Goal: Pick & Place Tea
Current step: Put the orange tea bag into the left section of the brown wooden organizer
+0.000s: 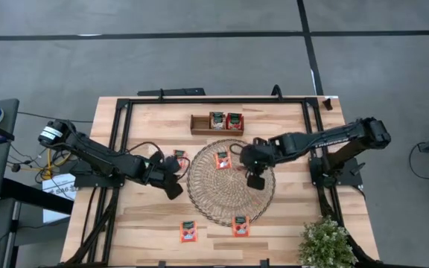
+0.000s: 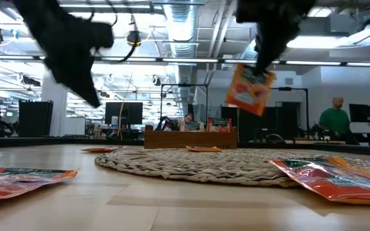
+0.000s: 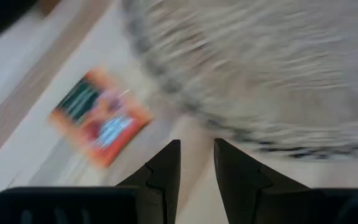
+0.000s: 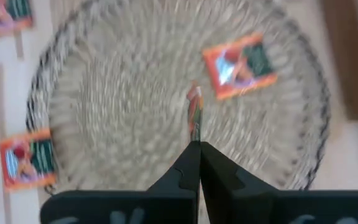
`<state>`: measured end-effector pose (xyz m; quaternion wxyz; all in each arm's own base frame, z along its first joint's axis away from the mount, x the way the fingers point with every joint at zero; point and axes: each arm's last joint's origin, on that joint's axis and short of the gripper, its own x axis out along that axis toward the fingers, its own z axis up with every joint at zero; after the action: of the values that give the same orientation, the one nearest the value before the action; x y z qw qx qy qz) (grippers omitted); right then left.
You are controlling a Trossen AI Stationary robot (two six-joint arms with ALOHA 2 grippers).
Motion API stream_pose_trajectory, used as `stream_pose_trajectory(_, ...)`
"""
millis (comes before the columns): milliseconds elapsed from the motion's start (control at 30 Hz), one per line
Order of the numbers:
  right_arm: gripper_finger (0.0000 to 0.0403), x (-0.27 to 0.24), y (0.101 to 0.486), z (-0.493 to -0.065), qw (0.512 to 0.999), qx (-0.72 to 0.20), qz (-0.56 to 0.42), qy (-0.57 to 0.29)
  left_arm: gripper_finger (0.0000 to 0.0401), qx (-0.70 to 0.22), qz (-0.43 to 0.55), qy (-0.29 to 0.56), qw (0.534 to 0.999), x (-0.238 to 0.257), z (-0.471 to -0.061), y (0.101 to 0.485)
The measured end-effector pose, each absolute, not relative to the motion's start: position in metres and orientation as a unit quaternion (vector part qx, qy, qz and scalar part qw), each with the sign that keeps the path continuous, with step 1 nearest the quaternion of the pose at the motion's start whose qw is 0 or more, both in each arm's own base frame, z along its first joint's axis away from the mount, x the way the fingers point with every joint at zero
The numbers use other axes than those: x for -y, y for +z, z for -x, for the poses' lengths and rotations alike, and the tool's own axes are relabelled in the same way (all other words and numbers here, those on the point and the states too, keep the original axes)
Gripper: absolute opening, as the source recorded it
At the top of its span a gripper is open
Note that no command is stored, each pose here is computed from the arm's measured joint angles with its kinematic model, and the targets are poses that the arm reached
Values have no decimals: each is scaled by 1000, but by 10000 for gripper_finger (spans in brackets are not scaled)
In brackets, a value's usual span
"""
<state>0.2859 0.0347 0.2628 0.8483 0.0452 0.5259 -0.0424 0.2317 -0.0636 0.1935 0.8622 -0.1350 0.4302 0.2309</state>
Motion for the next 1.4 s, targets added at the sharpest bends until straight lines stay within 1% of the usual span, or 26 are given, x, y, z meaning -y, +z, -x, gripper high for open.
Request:
stream_pose_trajectory(67, 0, -29, 272, -290, 857, -512, -46, -45, 88, -416, 124, 201, 878, 67, -240, 206)
stream_pose_trajectory(133, 0, -24, 281, -293, 864, -498, -46, -48, 88, -397, 109, 189, 891, 69, -247, 219)
stream_pose_trajectory(300, 0, -14, 296, -301, 879, -472, -41, -49, 88, -332, 86, 201, 918, 63, -265, 259)
stream_pose_trajectory(433, 0, -12, 305, -309, 901, -430, -55, -20, 88, -272, 107, 205, 934, 49, -279, 286)
stream_pose_trajectory(600, 0, -13, 308, -312, 910, -410, -66, 0, 88, -228, 129, 184, 947, 33, -290, 310)
stream_pose_trajectory(767, 0, -13, 308, -313, 910, -408, -66, 1, 88, -201, 154, 155, 955, 21, -296, 322)
stream_pose_trajectory(967, 0, -13, 309, -314, 913, -401, -71, 11, 88, -175, 174, 133, 960, 18, -299, 327)
stream_pose_trajectory(1200, 0, -13, 312, -317, 923, -379, -62, 18, 88, -175, 178, 123, 960, 18, -300, 327)
stream_pose_trajectory(1400, 0, -13, 307, -319, 919, -390, -55, 20, 94, -176, 170, 124, 962, 18, -300, 327)
